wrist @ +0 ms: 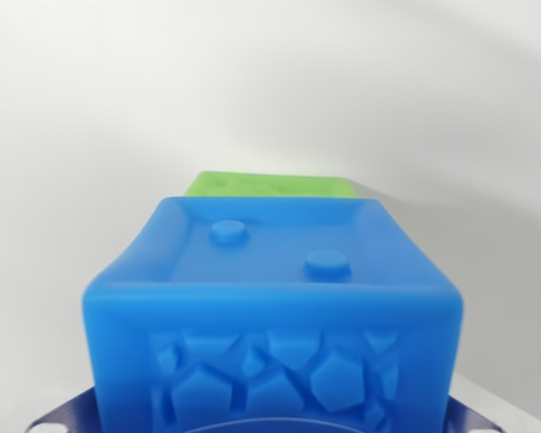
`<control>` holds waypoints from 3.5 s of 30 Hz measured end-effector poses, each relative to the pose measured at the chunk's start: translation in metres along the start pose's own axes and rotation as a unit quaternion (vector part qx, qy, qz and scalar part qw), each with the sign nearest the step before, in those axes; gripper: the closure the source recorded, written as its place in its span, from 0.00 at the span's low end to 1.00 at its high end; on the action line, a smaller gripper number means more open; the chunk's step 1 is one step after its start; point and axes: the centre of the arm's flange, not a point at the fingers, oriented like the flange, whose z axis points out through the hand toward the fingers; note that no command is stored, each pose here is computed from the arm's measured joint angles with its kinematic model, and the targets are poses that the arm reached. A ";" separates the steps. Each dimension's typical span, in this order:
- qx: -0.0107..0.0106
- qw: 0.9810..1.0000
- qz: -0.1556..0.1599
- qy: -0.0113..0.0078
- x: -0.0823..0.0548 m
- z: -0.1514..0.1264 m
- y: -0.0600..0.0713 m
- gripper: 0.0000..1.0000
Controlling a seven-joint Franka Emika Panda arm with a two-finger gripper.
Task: Stack cube
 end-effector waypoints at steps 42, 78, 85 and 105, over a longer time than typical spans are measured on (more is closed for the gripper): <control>0.001 1.000 -0.001 0.002 0.001 -0.013 0.000 0.00; 0.003 1.000 -0.001 0.004 0.000 -0.138 0.000 0.00; 0.004 1.000 -0.001 0.004 0.000 -0.170 0.000 0.00; 0.005 1.000 0.000 0.004 0.000 -0.246 0.001 0.00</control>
